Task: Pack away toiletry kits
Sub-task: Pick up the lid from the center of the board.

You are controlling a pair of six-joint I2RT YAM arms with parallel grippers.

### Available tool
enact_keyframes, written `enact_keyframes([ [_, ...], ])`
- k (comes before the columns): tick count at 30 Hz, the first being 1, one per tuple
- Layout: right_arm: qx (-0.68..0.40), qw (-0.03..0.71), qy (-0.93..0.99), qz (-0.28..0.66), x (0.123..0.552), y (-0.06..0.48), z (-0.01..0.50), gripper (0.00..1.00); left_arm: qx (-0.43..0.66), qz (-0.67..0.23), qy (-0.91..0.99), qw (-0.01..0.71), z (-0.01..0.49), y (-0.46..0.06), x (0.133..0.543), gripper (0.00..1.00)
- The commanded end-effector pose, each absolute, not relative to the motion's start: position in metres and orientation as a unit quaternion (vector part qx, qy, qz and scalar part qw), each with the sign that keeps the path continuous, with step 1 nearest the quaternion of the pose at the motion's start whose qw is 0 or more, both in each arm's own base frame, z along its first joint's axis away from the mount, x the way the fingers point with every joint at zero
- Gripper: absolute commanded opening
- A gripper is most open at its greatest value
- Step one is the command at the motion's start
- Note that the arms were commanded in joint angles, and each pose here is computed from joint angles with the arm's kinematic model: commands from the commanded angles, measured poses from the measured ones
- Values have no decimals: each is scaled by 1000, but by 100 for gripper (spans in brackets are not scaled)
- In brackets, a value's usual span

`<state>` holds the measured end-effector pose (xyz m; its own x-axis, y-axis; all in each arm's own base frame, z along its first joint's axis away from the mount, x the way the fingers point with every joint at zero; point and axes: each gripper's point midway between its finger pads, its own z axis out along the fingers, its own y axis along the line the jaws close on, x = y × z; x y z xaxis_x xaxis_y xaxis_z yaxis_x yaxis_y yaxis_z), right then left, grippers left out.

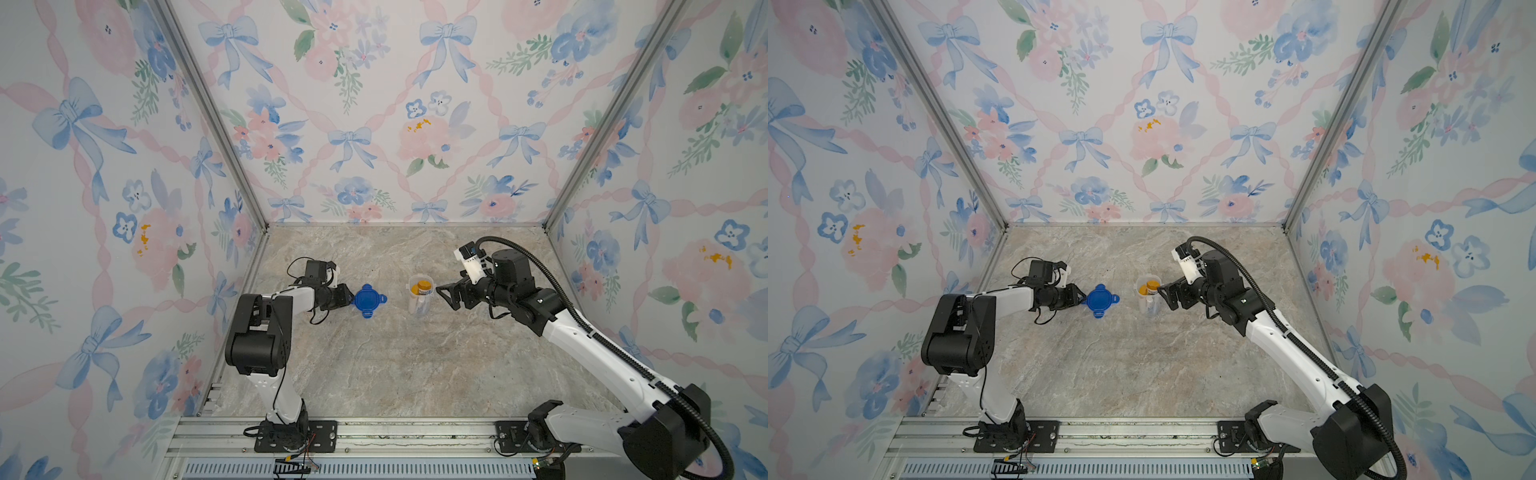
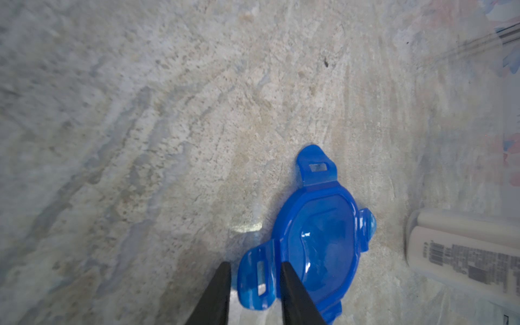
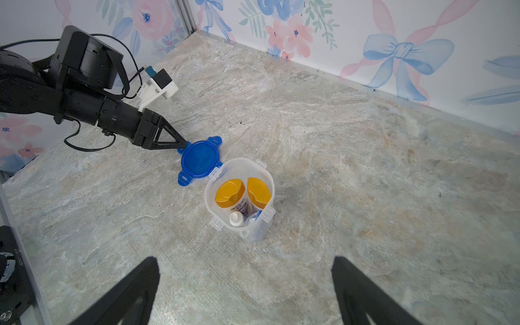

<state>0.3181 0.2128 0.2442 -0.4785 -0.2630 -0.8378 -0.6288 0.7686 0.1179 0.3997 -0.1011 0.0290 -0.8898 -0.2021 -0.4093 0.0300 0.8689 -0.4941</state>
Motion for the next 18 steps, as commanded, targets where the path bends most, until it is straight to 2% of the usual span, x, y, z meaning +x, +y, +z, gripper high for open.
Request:
enact_keyframes([
  [1,-262,453,828,200,319,203,251,97,-56,-272,939,201,15,-106,385,30],
  [7,-255,455,829,202,321,201,251,97,-61,-284,936,199,13,-109,383,23],
  [10,-251,458,830,197,322,197,252,97,-61,-286,935,200,13,-109,382,14],
  [18,-243,463,830,194,323,192,254,97,-61,-295,931,205,19,-112,379,4],
])
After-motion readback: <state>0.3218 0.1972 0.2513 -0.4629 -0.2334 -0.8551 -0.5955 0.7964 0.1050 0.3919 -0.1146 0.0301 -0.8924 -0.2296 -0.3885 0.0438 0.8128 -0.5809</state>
